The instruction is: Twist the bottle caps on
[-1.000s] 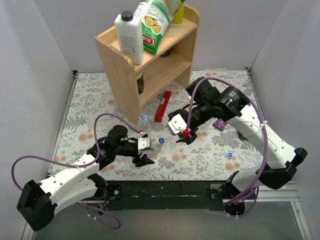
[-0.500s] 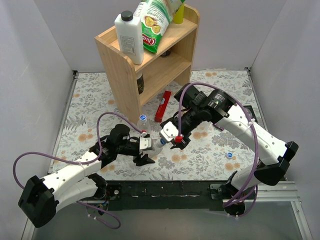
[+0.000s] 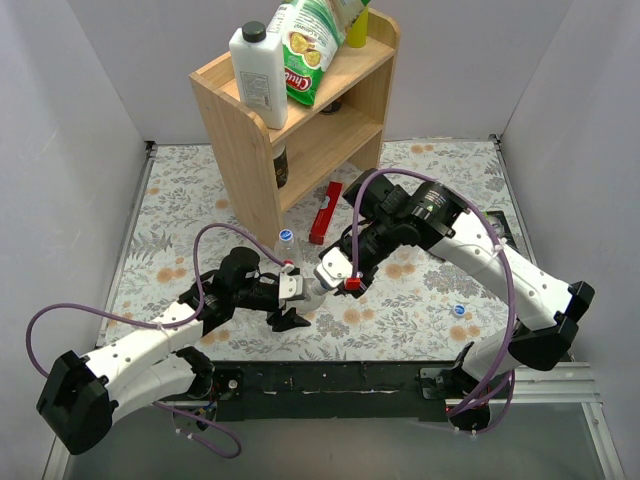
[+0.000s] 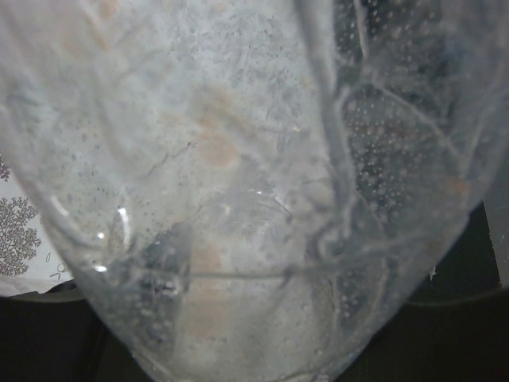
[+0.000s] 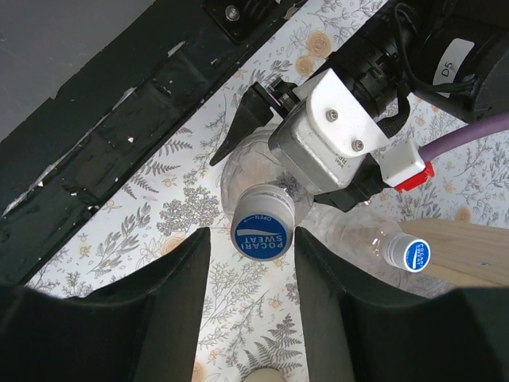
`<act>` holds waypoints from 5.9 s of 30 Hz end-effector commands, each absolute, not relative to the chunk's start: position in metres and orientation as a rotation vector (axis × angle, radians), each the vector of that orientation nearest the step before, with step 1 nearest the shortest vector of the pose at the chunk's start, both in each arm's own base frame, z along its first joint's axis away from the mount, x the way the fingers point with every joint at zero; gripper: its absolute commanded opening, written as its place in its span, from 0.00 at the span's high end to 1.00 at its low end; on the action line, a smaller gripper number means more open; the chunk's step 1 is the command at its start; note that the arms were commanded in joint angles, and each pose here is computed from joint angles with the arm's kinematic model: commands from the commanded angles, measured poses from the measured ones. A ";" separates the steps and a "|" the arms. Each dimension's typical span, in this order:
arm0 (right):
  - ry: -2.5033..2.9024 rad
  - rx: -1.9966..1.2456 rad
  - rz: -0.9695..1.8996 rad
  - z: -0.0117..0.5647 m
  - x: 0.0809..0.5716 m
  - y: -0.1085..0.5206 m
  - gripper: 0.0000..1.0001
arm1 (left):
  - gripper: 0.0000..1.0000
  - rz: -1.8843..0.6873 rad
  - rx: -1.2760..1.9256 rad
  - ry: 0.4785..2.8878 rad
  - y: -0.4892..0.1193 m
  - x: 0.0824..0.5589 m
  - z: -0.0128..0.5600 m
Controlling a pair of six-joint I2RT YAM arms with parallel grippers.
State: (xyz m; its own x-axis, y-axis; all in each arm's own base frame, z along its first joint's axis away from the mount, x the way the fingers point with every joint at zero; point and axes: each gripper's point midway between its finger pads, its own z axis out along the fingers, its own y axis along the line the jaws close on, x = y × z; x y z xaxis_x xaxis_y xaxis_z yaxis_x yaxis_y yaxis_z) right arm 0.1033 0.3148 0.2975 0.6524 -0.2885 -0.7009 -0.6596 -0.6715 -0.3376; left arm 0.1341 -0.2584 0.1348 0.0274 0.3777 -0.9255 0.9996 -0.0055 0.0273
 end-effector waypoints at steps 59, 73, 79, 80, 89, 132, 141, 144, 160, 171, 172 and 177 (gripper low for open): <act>1.571 -1.965 1.118 0.273 0.136 0.334 0.93 | 1.00 -0.767 1.161 1.284 -0.252 0.186 0.223; 1.906 -1.793 1.202 0.259 0.142 0.348 0.94 | 1.00 -0.698 1.163 1.343 -0.256 0.209 0.235; 2.126 -1.663 1.217 0.243 0.136 0.343 0.98 | 1.00 -0.675 1.124 1.357 -0.255 0.217 0.239; 2.160 -1.652 1.204 0.239 0.136 0.340 0.99 | 1.00 -0.663 1.115 1.360 -0.255 0.219 0.240; 2.351 -1.551 1.281 0.217 0.135 0.333 0.99 | 1.00 -0.662 1.137 1.367 -0.252 0.215 0.230; 1.850 -1.822 0.974 0.284 0.161 0.303 0.08 | 1.00 -0.773 1.432 1.617 -0.235 0.166 0.103; 1.012 -2.000 0.729 0.303 0.137 0.303 0.15 | 1.00 -0.886 1.540 1.542 -0.240 0.146 0.120; 0.885 -2.033 0.719 0.310 0.129 0.310 0.22 | 1.00 -0.895 1.559 1.531 -0.241 0.145 0.122; 0.683 -2.189 0.746 0.290 0.108 0.325 0.35 | 1.00 -0.879 1.569 1.484 -0.245 0.149 0.136; 0.729 -2.268 0.784 0.277 0.106 0.324 0.67 | 1.00 -0.866 1.570 1.466 -0.245 0.151 0.139; 0.774 -2.258 0.796 0.275 0.108 0.328 0.70 | 1.00 -0.861 1.564 1.465 -0.246 0.152 0.140; 1.166 -2.109 0.897 0.277 0.123 0.343 0.82 | 1.00 -0.844 1.450 1.478 -0.252 0.166 0.156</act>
